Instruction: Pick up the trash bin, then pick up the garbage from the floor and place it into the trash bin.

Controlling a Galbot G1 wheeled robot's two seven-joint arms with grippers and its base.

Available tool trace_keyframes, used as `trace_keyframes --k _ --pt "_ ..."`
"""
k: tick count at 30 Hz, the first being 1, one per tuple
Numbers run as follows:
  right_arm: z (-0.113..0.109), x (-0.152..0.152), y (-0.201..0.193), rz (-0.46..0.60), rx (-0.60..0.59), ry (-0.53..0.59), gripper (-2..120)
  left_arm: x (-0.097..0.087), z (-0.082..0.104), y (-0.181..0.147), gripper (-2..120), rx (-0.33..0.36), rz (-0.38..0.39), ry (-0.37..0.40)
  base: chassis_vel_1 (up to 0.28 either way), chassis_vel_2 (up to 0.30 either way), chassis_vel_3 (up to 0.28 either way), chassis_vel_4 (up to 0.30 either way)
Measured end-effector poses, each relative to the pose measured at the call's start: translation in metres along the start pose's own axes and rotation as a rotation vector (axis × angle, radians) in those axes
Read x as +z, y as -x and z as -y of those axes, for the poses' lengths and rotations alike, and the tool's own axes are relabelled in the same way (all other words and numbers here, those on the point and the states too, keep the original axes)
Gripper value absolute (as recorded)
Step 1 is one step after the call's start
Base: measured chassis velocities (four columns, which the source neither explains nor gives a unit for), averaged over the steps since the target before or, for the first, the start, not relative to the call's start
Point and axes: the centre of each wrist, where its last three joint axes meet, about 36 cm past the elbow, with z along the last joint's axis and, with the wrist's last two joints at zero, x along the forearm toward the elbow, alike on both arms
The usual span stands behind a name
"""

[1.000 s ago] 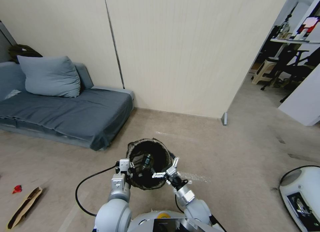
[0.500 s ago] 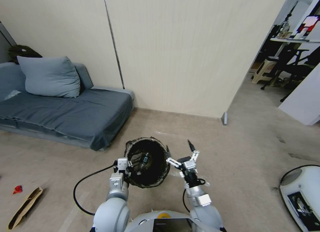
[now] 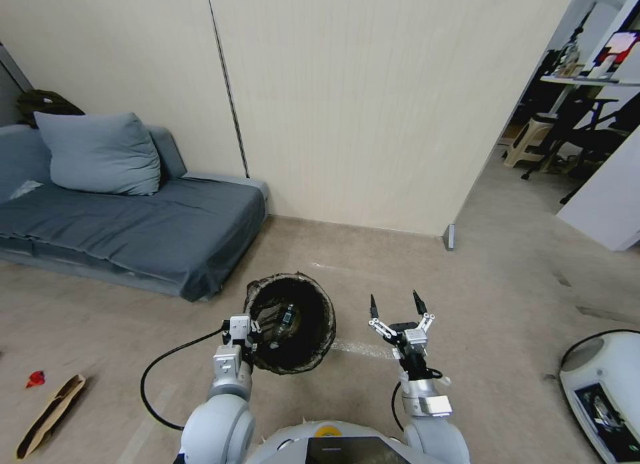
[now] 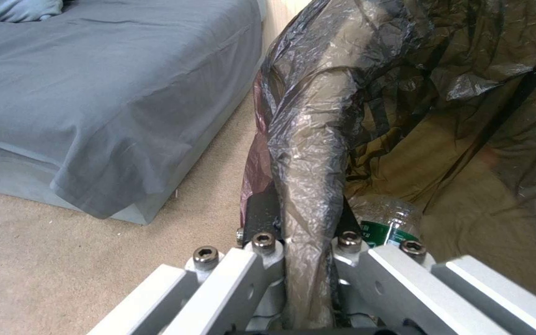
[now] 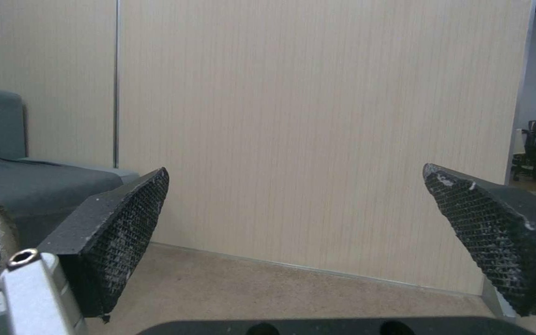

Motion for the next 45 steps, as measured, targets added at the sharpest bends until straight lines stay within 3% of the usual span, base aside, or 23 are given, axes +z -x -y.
trace_keyframes --k 24,45 --pt "-0.005 0.004 0.008 0.024 0.006 -0.041 100 -0.003 0.003 -0.004 1 -0.001 0.001 -0.021 0.028 0.032 0.03 0.033" --pt "-0.008 0.011 0.008 0.022 -0.038 -0.064 100 -0.001 0.006 -0.002 1 0.0 -0.007 -0.024 0.117 0.119 0.111 0.115"
